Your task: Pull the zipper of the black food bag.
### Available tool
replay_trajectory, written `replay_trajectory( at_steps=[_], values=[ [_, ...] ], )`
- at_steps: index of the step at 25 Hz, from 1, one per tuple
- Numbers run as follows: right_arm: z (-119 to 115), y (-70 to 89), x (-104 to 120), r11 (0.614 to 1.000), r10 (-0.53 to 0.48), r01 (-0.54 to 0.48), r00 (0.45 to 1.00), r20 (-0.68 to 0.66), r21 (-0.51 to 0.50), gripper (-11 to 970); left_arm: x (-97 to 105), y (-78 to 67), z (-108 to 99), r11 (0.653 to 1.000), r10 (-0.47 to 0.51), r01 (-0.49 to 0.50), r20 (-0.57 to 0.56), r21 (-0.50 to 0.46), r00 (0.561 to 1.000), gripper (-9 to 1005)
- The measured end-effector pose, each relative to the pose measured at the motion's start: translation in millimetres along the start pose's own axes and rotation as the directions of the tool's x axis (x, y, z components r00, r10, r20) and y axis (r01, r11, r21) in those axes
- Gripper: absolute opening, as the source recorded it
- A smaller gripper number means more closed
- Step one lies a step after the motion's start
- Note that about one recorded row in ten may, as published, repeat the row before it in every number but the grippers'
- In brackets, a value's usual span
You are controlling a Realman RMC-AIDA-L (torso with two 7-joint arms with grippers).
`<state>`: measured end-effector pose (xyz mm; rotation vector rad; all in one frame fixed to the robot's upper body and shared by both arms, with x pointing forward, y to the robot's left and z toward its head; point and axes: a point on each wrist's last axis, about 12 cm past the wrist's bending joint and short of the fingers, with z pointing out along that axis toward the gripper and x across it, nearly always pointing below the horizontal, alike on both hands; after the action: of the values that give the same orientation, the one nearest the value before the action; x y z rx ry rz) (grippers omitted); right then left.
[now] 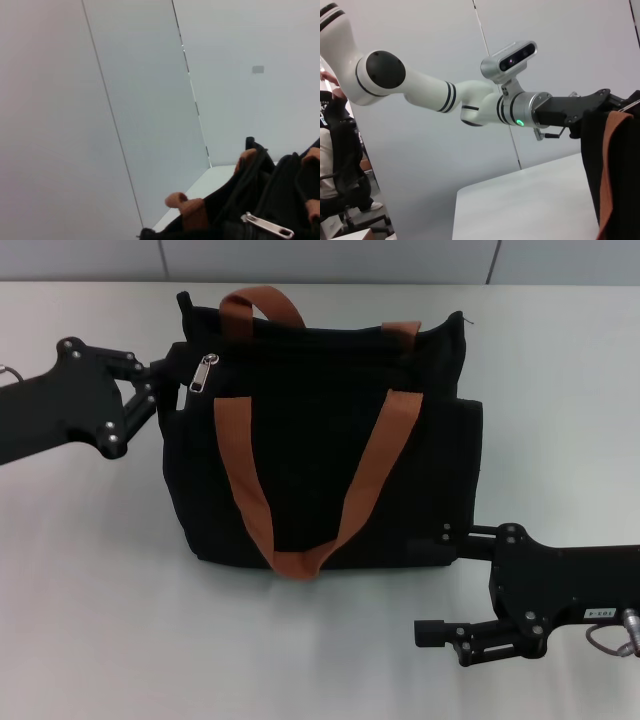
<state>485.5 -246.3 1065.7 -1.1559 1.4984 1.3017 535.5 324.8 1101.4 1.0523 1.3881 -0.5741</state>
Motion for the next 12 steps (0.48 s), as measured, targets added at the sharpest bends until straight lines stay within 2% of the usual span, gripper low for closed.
replay_trajectory(
  at_steps=[5, 8, 12],
  values=[
    [0.3, 1.3, -3.0, 1.0, 0.0, 0.0, 1.0, 0.021, -0.015, 830, 0.1, -4.0, 1.0, 1.0, 0.011, -0.01, 0.021, -0.008, 1.0, 24],
    [-0.9, 4.1, -13.4, 0.998, 0.021, -0.016, 0.996, 0.088, -0.058, 830, -0.7, -4.3, -0.5, 1.0, 0.01, -0.01, 0.036, -0.018, 0.999, 24],
    [-8.0, -4.3, -39.1, 0.988, 0.139, -0.125, 0.976, 0.17, -0.095, 831, -0.6, -4.8, -2.1, 1.0, 0.014, -0.013, 0.041, -0.026, 0.999, 23]
  ],
)
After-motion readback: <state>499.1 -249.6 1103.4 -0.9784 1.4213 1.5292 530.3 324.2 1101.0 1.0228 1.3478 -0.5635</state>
